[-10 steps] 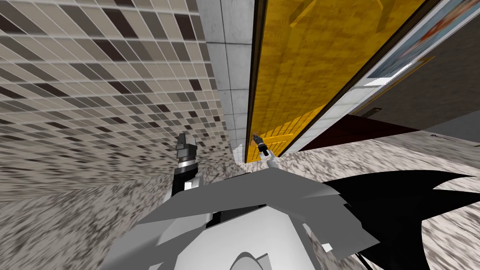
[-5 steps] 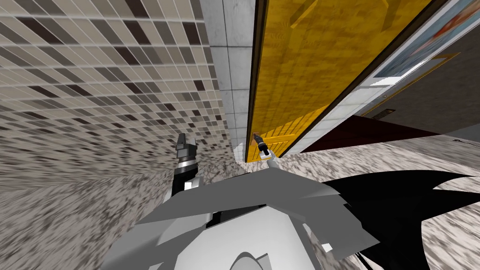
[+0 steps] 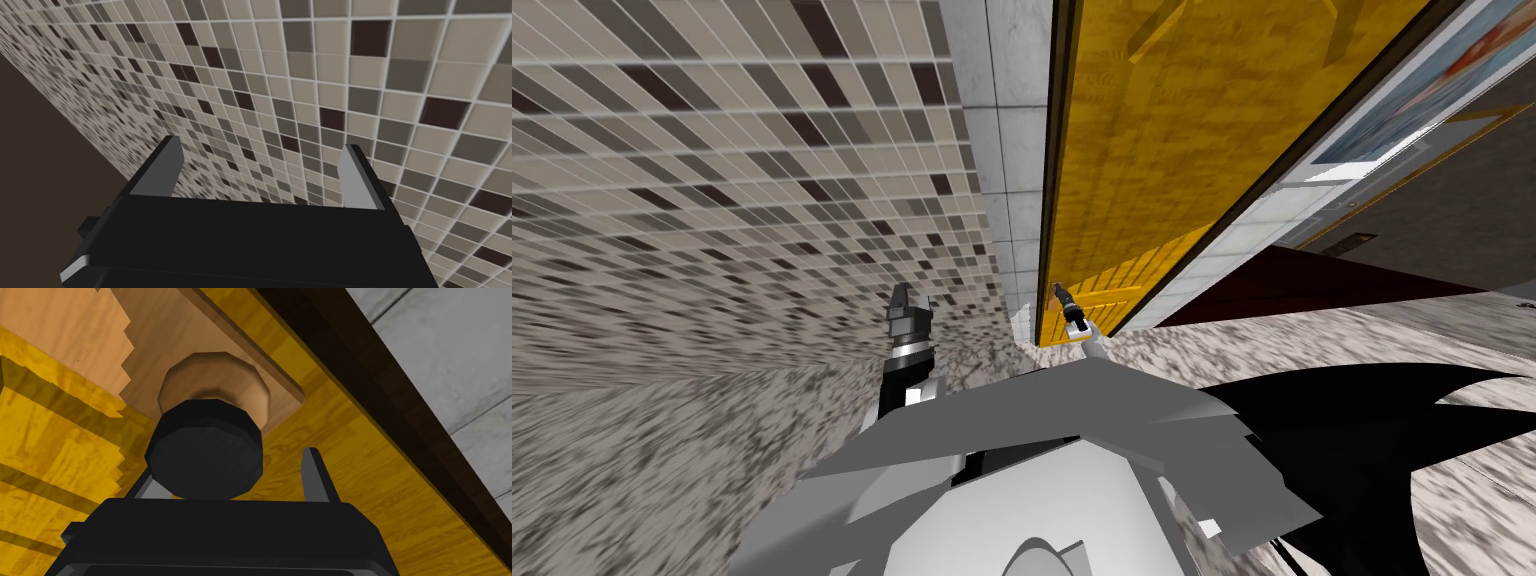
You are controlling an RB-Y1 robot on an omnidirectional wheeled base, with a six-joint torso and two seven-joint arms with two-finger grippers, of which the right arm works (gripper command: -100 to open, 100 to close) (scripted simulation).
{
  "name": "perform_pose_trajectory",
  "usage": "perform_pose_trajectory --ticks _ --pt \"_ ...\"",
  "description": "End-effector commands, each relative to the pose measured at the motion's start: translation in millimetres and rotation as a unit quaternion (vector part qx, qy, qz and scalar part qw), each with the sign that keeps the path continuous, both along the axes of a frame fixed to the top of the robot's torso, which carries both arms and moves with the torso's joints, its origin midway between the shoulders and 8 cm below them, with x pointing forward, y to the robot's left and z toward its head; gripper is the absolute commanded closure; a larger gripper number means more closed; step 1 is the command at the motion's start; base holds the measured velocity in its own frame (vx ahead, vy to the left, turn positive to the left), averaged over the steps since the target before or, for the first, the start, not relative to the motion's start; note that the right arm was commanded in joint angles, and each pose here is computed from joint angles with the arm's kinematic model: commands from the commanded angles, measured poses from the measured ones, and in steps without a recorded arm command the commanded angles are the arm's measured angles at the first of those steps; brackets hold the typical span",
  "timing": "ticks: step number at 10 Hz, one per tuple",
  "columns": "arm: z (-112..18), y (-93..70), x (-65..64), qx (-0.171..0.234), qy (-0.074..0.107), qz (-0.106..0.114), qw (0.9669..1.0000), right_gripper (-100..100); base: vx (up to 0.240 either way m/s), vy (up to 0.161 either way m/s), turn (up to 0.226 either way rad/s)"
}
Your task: Pull the door open
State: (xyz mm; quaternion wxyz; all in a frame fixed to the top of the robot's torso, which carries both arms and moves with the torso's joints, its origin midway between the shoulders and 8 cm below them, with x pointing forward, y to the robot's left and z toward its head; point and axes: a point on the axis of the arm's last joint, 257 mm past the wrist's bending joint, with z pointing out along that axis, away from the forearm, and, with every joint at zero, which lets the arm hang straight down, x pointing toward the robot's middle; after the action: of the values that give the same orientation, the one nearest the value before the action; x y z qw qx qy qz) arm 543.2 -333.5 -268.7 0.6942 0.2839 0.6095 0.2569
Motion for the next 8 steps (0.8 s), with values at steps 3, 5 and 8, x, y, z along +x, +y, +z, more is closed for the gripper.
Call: perform_pose_trajectory --ticks 3,5,8 --pt "-1.1 13.6 2.1 0.083 -0.008 0.013 0.9964 100 -0.047 -0.020 0.065" --pt "-1.1 13.6 2.1 0.087 -0.008 0.013 0.9961 100 -0.042 -0.023 0.019" --pt "0.0 11.6 2.4 0.122 -0.013 0.013 0.9923 100 -0.036 -0.013 0.042"
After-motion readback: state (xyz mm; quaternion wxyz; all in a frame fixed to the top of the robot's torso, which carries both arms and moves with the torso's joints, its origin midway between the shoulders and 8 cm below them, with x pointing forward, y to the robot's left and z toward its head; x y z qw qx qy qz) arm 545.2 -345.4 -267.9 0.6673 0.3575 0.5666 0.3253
